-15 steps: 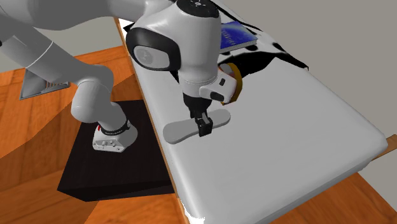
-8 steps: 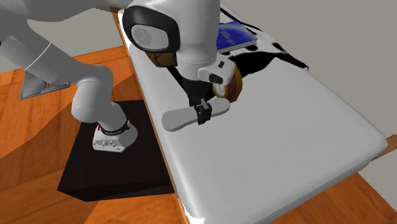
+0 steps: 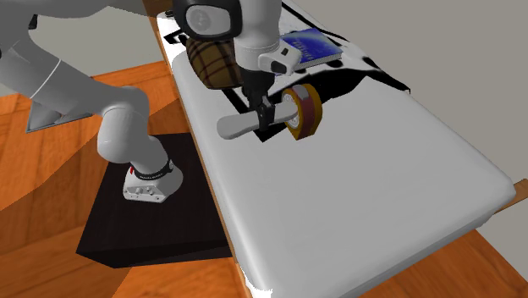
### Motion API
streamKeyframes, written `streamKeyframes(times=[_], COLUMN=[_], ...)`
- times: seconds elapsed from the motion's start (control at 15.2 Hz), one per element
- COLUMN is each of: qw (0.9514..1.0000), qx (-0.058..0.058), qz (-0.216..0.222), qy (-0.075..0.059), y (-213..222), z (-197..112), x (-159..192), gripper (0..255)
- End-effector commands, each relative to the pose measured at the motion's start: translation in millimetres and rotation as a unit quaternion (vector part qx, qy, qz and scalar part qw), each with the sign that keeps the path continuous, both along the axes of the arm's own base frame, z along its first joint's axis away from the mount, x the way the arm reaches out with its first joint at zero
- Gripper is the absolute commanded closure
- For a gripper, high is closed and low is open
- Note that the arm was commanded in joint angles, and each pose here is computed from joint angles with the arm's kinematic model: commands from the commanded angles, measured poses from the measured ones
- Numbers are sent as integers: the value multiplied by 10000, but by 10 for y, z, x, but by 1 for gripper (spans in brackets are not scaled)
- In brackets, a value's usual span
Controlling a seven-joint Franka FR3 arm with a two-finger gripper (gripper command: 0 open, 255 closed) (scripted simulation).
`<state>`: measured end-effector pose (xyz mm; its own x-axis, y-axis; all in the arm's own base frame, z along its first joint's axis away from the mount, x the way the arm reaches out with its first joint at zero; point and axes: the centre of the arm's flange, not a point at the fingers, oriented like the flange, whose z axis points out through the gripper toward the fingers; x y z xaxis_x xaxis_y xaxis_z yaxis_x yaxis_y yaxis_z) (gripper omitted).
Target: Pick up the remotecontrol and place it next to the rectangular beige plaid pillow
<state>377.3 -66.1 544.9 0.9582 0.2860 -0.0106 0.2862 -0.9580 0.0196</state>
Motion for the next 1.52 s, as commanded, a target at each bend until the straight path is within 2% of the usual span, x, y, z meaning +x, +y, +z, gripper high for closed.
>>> streamKeyframes(times=[0.0, 1.12, 1.45], qw=[10000, 10000, 10000], qx=[-1, -1, -1], qz=[-7, -7, -7], qy=[0, 0, 0], y=[265, 2509, 2586], z=[10, 23, -188], x=[7, 10, 10], gripper=[255, 255, 255])
